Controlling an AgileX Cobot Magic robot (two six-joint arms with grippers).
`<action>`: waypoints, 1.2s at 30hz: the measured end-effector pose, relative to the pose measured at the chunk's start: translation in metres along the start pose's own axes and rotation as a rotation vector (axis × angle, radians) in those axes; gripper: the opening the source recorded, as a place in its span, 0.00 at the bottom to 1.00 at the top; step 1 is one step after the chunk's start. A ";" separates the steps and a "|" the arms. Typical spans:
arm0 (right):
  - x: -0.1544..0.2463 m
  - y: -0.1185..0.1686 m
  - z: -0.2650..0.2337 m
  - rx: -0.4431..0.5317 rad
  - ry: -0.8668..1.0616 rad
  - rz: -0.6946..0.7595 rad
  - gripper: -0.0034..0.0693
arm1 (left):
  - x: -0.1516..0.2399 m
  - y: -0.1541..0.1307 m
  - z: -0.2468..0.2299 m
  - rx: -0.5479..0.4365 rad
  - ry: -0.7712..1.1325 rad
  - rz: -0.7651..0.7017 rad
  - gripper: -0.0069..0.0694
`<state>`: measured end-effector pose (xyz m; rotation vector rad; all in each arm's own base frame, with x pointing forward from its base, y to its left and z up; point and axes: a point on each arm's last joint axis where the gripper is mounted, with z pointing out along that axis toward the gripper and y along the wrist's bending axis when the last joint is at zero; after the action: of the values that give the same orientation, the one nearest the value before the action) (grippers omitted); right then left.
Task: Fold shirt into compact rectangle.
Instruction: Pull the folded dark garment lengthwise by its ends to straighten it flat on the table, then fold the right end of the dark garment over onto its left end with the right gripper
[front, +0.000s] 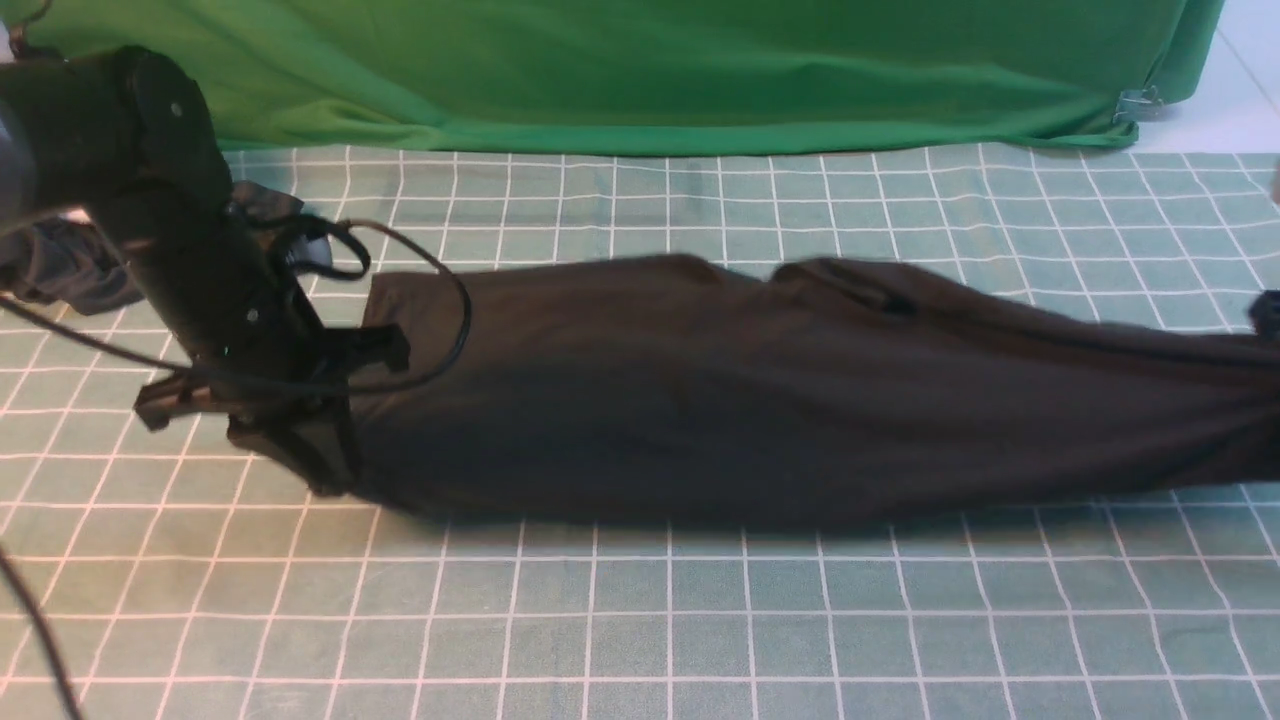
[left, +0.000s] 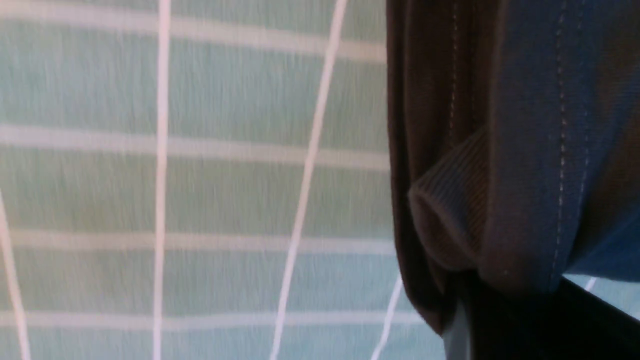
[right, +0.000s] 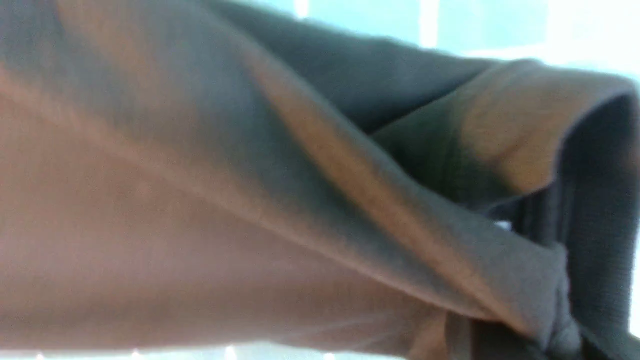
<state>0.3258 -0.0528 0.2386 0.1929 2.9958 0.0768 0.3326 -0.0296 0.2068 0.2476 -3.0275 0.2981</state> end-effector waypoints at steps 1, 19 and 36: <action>0.006 -0.003 -0.003 0.007 0.006 0.008 0.12 | 0.007 -0.002 0.002 -0.005 0.006 0.006 0.15; 0.060 -0.044 0.000 0.159 0.053 0.087 0.11 | 0.048 -0.032 0.005 0.067 -0.099 0.047 0.52; 0.062 -0.094 -0.072 0.312 -0.138 0.246 0.11 | 0.063 -0.054 -0.113 0.158 -0.441 0.197 0.77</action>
<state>0.2427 -0.1408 0.2960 0.5735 2.8144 -0.3645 0.2878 -0.0689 0.3342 0.0241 -3.4755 0.5689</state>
